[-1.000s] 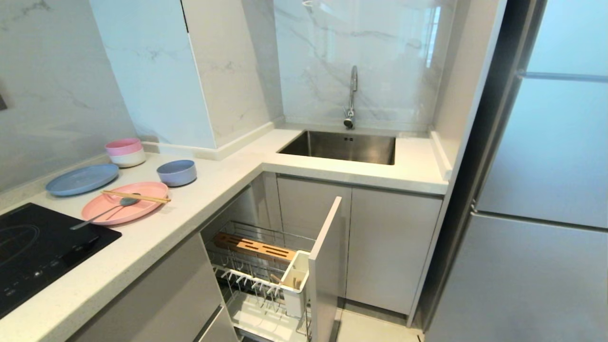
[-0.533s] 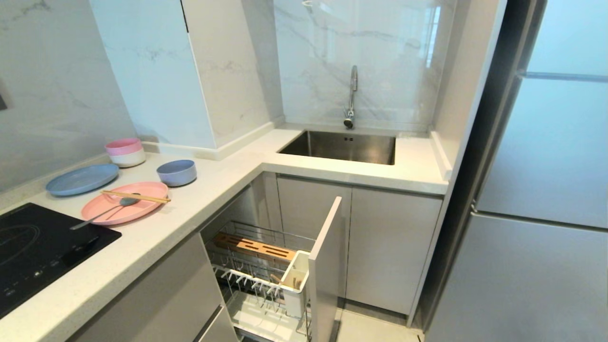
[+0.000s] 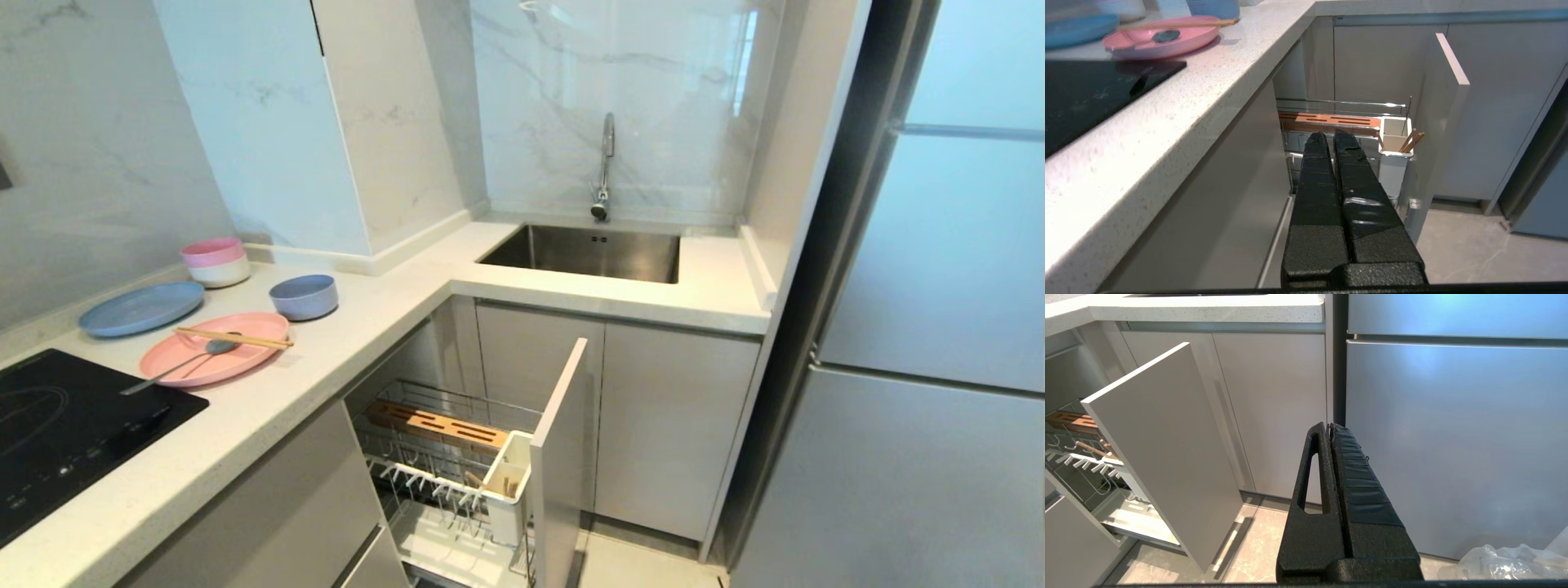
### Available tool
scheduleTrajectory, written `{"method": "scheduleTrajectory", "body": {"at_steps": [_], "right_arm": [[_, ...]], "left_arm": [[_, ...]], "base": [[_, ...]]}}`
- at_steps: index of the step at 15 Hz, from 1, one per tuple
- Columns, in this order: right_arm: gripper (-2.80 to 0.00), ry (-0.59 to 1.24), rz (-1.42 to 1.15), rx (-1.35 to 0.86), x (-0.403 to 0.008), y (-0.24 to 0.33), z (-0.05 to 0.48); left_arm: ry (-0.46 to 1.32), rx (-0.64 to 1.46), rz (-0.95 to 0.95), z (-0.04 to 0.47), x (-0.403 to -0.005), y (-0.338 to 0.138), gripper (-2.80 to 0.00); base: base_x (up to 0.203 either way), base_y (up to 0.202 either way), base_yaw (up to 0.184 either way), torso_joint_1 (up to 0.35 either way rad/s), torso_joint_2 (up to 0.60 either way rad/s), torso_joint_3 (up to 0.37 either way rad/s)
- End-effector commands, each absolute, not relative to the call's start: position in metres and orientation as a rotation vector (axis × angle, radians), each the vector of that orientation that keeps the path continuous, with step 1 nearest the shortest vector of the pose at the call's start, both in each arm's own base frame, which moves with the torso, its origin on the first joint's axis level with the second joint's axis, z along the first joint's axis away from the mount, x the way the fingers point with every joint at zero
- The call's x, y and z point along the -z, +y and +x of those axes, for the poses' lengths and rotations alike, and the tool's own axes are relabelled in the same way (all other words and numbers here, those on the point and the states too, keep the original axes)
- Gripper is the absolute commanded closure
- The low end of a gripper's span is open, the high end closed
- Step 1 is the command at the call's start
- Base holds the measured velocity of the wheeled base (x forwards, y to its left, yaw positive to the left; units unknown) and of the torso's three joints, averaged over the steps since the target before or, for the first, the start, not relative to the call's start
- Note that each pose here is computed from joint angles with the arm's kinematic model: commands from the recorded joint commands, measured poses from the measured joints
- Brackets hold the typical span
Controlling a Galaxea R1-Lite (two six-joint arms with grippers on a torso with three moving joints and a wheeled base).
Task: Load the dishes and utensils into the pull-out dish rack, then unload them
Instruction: Pick up the bowl and place it in the cupboard
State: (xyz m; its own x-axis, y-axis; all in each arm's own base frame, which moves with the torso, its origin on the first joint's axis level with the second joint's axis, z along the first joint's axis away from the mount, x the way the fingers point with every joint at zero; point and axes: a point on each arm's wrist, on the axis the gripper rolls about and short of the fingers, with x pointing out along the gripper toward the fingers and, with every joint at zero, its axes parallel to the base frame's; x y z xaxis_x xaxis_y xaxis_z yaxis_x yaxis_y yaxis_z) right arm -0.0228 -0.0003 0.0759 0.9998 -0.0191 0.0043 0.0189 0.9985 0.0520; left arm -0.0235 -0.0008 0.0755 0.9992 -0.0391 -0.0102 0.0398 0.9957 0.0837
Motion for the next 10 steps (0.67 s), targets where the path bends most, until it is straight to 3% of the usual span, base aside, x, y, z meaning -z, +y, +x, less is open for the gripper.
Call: {"method": "scheduleTrajectory", "body": {"at_steps": [1,10], "right_arm": [[0.00,-0.005,0.051,0.020,-0.0760,-0.0003,-0.0228],[0.00,-0.005,0.052,0.019,-0.0760,-0.0003,-0.0228]], "left_arm": [[0.008,0.027,0.042,-0.0235,-0.0753,-0.0005,0.00],[-0.006,0.002,0.006,-0.0230,-0.0757,0.0000,0.00]], "base": [[0.000,0.000,0.000,0.000,0.00,0.000],[0.000,0.000,0.000,0.000,0.00,0.000]]}}
